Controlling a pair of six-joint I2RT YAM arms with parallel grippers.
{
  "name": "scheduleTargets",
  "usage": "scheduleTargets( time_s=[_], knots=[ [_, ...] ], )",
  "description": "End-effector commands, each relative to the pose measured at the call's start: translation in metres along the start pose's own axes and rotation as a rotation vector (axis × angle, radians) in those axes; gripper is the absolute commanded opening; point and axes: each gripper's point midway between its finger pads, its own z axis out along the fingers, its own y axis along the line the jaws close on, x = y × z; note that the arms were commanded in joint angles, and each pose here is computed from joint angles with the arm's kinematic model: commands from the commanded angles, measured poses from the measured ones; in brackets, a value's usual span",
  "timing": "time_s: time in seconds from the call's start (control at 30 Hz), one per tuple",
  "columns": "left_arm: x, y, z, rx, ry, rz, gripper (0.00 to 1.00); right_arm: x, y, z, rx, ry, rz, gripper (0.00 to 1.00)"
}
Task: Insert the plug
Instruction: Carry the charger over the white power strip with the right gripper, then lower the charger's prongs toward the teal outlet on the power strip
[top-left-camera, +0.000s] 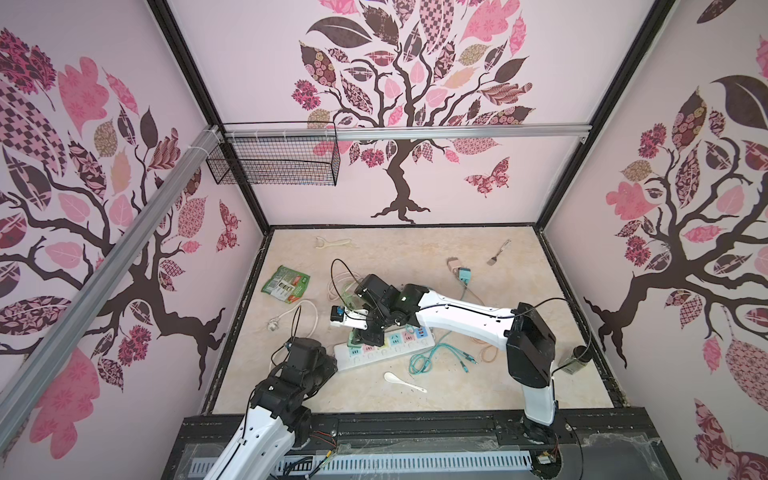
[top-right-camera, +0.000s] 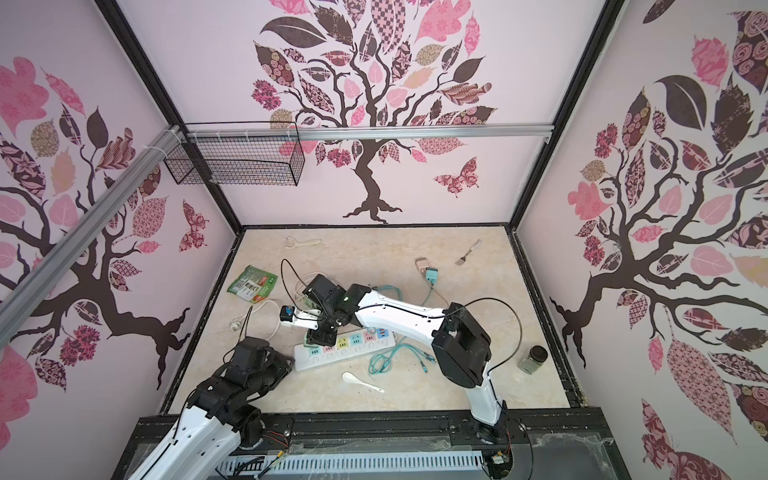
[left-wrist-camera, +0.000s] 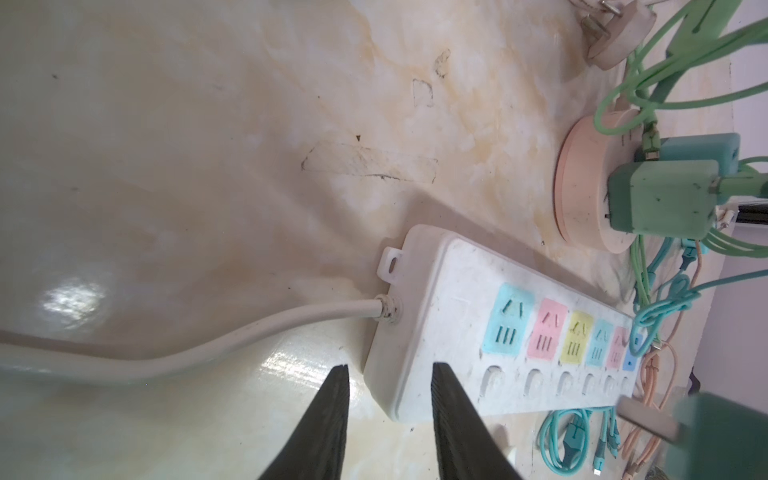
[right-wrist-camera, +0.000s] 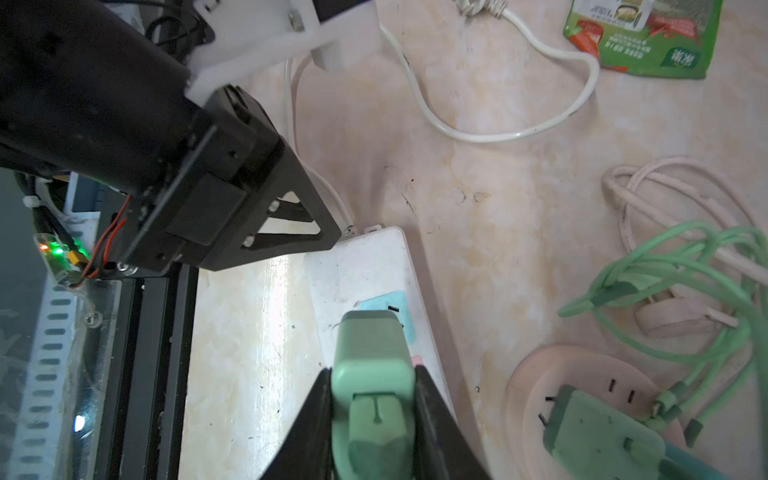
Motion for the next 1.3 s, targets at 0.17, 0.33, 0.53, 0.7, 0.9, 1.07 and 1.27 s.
scheduleTargets(
  time_s=[0.17,0.33,0.53,0.7,0.9,1.07,1.27],
  knots=[
    [0.003,0.000,0.006,0.022,0.010,0.016,0.35,0.013,0.002,0.025,-0.008,0.081,-0.043,0.24],
    [0.006,0.002,0.009,0.017,0.021,0.016,0.33,0.014,0.005,0.030,-0.017,0.092,-0.051,0.24],
    [0.007,0.004,0.011,0.012,0.025,0.020,0.30,0.017,0.006,0.039,-0.014,0.113,-0.069,0.24],
    [0.008,0.006,0.012,0.011,0.027,0.021,0.29,0.019,0.006,0.044,-0.012,0.122,-0.077,0.24],
    [0.008,0.006,0.012,0.010,0.027,0.021,0.29,0.020,0.002,0.049,0.004,0.140,-0.092,0.24],
    [0.008,0.006,0.012,0.009,0.026,0.021,0.29,0.027,-0.003,0.052,0.029,0.175,-0.110,0.25],
    [0.009,0.007,0.013,0.005,0.027,0.021,0.28,0.030,-0.004,0.050,0.036,0.200,-0.125,0.25]
  ],
)
